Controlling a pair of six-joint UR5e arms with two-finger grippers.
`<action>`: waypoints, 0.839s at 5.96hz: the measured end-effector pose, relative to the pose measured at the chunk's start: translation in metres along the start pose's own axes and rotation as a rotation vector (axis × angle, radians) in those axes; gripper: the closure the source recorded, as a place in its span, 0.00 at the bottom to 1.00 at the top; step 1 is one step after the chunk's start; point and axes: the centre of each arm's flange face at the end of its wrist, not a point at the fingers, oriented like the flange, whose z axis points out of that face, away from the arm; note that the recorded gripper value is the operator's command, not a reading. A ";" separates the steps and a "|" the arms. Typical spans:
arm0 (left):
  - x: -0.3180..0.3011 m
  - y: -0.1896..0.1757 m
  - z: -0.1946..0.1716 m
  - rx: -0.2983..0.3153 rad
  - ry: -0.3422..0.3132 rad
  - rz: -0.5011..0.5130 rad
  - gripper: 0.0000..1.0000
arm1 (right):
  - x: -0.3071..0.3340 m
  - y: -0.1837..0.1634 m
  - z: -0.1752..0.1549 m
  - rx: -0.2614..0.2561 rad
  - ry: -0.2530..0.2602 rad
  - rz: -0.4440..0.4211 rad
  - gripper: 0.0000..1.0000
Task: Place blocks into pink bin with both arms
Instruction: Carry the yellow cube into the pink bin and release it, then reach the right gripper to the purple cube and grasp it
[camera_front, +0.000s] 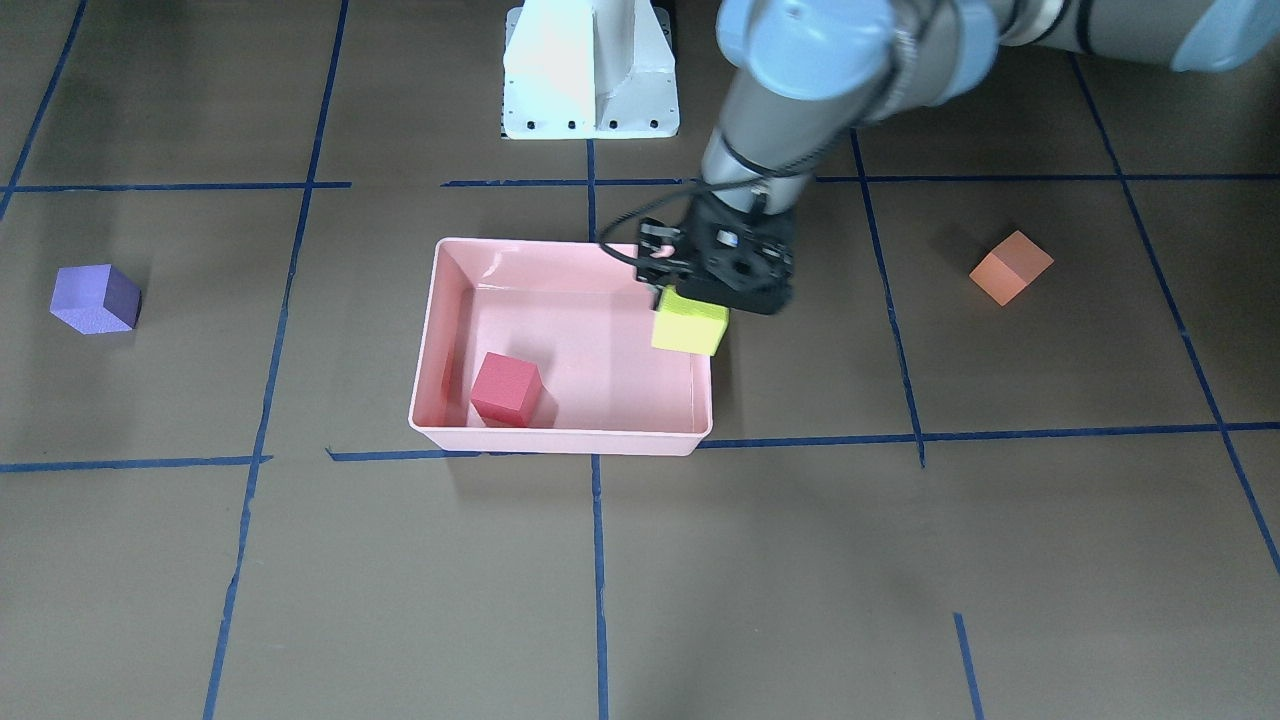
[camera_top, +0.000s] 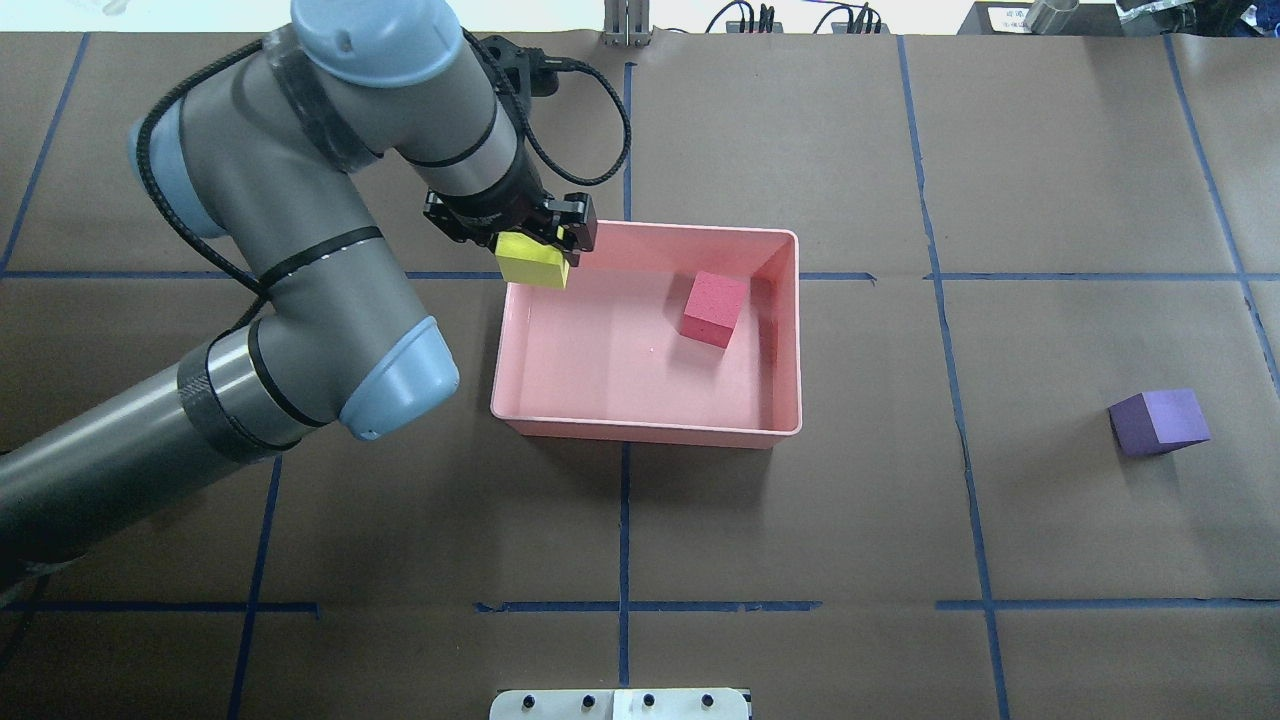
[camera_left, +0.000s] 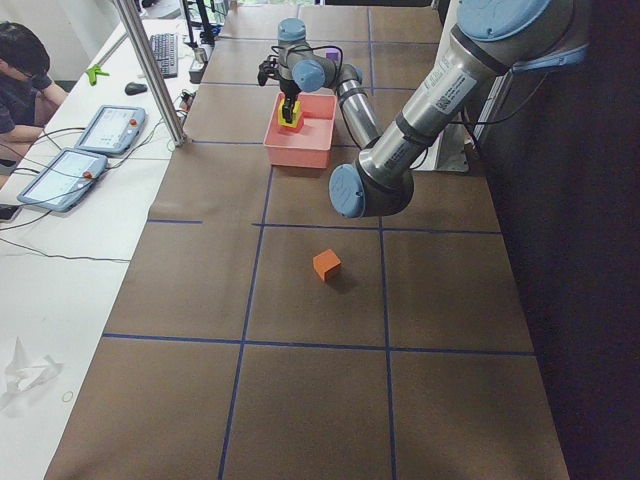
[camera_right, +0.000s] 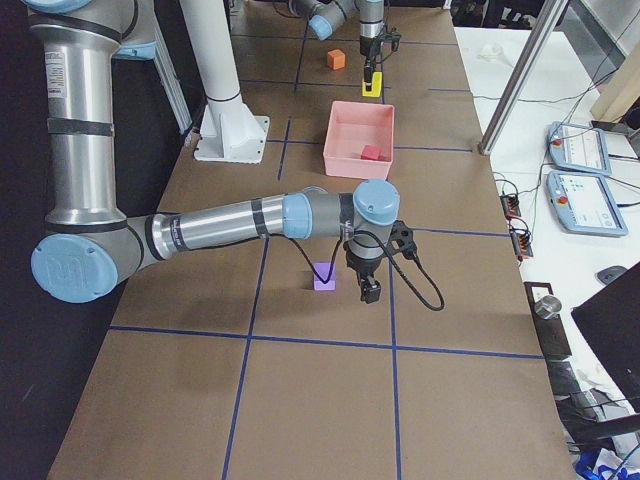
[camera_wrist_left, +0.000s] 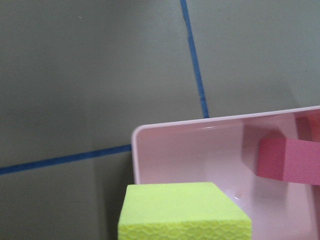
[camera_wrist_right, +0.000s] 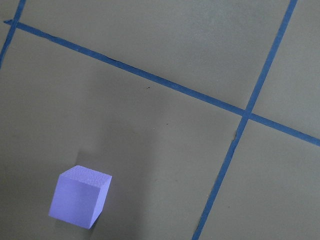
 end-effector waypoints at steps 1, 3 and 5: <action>0.005 0.008 0.004 -0.001 -0.012 -0.007 0.00 | -0.003 0.016 0.008 0.018 0.002 0.034 0.00; -0.003 0.013 0.011 -0.005 -0.027 -0.012 0.00 | -0.042 0.036 0.054 0.107 0.011 0.143 0.00; -0.009 0.016 0.016 -0.009 -0.032 -0.012 0.00 | -0.105 0.034 0.108 0.142 0.025 0.208 0.00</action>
